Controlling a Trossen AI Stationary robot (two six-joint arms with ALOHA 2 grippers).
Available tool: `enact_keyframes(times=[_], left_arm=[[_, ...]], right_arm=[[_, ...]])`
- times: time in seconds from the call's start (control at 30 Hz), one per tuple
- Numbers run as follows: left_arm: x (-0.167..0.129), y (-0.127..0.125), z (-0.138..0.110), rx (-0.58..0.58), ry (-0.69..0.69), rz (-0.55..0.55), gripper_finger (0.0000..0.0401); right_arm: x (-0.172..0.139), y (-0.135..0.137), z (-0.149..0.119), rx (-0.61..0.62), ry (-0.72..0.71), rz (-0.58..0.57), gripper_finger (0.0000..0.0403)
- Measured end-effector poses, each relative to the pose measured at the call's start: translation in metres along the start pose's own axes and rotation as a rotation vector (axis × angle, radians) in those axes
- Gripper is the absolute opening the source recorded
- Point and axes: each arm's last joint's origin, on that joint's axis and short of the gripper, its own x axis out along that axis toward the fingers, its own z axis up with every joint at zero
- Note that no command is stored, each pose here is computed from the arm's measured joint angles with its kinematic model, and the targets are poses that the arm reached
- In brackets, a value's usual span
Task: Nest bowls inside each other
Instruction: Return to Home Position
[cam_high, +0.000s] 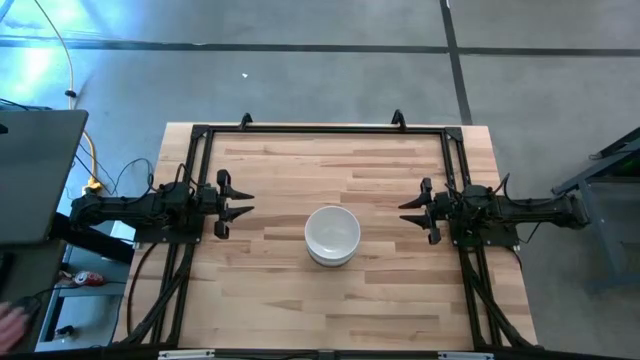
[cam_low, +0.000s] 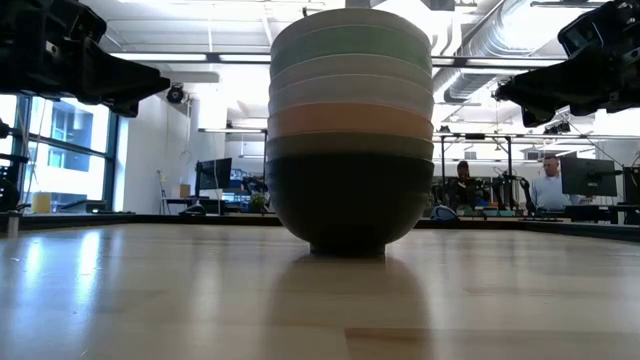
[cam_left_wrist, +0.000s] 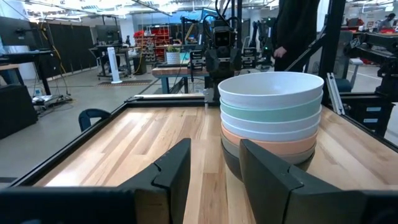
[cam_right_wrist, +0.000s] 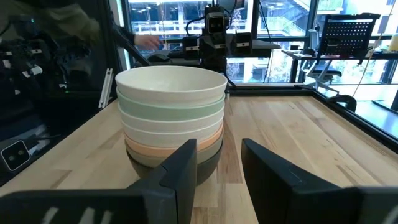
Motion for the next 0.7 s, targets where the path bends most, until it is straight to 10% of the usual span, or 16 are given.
enact_keyframes(times=[0.7], left_arm=[[0.0000,0.0000,0.0000,0.000,0.000,0.000,0.0126]], right_arm=[[0.0000,0.0002,0.0000,0.000,0.000,0.007,0.0117]])
